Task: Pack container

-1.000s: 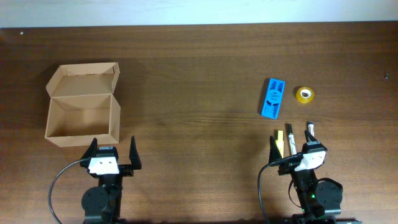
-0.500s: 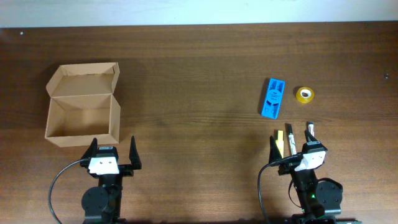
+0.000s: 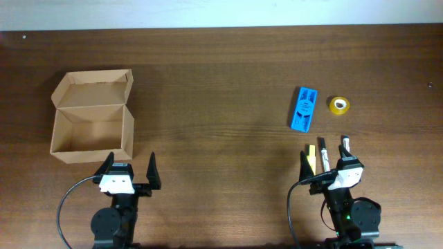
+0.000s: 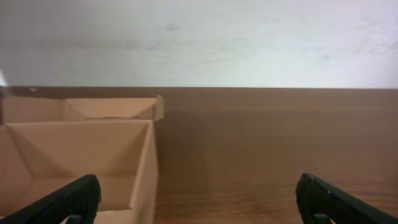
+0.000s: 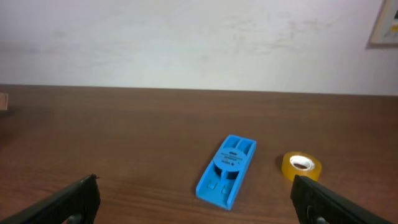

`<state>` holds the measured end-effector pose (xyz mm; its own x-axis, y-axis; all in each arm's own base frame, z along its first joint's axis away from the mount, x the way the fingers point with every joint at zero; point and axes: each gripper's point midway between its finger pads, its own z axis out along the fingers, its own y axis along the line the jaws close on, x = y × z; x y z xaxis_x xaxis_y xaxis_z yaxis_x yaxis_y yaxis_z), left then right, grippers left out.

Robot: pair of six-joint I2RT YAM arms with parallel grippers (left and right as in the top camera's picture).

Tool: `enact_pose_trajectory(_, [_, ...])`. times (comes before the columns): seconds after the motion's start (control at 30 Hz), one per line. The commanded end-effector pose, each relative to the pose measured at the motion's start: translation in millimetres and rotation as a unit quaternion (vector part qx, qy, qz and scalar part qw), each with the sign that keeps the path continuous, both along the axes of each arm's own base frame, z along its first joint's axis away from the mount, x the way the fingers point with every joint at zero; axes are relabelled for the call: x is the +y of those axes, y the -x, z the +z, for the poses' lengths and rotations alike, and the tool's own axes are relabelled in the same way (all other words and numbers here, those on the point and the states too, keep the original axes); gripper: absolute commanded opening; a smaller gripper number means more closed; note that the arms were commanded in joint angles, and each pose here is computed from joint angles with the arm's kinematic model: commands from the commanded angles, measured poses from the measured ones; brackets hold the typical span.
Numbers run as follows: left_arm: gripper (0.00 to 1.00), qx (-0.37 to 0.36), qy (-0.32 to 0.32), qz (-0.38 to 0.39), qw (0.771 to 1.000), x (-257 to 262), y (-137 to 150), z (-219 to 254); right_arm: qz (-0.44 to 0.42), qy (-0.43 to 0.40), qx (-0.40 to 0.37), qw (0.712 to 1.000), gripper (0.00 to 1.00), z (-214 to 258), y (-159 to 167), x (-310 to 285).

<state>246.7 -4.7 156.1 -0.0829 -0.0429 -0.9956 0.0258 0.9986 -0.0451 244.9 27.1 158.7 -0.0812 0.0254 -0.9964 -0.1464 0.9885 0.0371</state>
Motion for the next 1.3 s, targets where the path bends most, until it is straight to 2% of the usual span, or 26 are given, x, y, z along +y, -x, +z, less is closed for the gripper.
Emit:
enact_pose_trajectory(0.0, [1.0,0.019,0.046,-0.023,0.999,-9.1,0.1,-4.7,-0.027,-0.006,0.016,0.999,0.99,-6.8,-2.4,-9.5])
enact_pose_trajectory(0.3, [1.0,0.061,0.032,0.007,0.998,1.4,-12.4,39.5,-0.137,-0.007,0.075,0.988,0.99,33.5,-22.5,-68.1])
enact_pose_trajectory(0.4, [1.0,0.095,-0.01,-0.003,0.995,0.3,-26.4,64.6,-0.159,-0.022,0.13,0.979,0.99,54.1,-40.1,-93.2])
enact_pose_trajectory(0.5, [1.0,0.135,-0.063,-0.015,0.989,0.5,-44.5,95.1,-0.18,-0.022,0.18,0.967,0.99,81.9,-57.8,-119.5])
enact_pose_trajectory(0.6, [1.0,0.186,-0.105,-0.031,0.976,0.7,-68.4,117.7,-0.178,0.019,0.199,0.963,0.99,122.4,-80.0,-137.9])
enact_pose_trajectory(0.77, [1.0,0.288,-0.145,-0.061,0.945,1.1,-114.0,123.3,-0.197,0.032,0.219,0.955,0.99,164.4,-112.3,-176.5])
enact_pose_trajectory(0.9, [1.0,0.354,-0.132,-0.09,0.921,-5.5,-149.4,109.7,-0.211,0.008,0.275,0.938,0.99,150.3,-126.4,-208.0])
enact_pose_trajectory(1.03, [1.0,0.38,-0.129,-0.094,0.911,-5.5,-170.1,96.3,-0.212,-0.006,0.32,0.923,0.99,115.2,-134.8,-226.3])
enact_pose_trajectory(1.13, [1.0,0.389,-0.12,-0.105,0.907,-9.6,-175.0,85.5,-0.216,-0.012,0.357,0.909,0.99,85.1,-136.9,-240.1])
enact_pose_trajectory(1.27, [1.0,0.404,-0.102,-0.134,0.899,-20.0,-167.8,78.7,-0.222,-0.025,0.379,0.898,0.99,63.9,-136.2,-252.3])
